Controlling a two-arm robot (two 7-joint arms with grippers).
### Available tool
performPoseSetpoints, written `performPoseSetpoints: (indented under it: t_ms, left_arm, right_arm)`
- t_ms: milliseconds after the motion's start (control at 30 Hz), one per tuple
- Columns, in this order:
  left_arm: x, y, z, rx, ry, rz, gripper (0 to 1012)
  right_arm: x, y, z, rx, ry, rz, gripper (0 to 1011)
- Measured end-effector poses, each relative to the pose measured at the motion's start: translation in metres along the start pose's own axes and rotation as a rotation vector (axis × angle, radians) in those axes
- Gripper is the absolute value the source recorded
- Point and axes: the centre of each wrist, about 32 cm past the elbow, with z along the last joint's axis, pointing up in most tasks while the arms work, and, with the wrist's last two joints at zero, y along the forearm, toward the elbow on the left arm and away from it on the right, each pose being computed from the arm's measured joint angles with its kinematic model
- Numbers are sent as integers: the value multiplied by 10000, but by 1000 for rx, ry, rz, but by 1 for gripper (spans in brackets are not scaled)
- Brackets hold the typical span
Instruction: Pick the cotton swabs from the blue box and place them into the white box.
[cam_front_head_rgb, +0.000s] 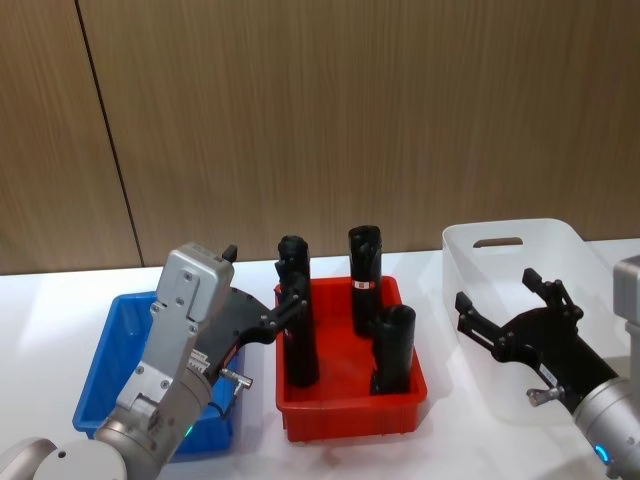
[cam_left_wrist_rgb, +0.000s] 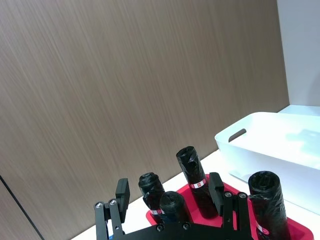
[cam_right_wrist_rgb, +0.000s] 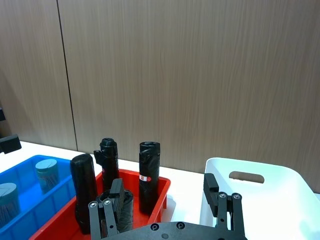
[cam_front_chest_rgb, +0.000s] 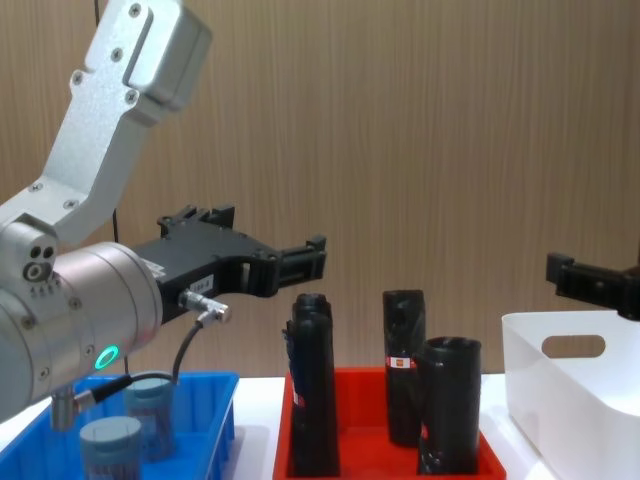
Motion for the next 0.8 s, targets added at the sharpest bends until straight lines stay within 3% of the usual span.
performPoseSetpoints:
  t_ms: [800]
  left_arm:
    - [17, -6, -4, 9, -1, -4, 1004]
  right_arm:
    - [0, 0, 0, 0, 0, 0, 1001]
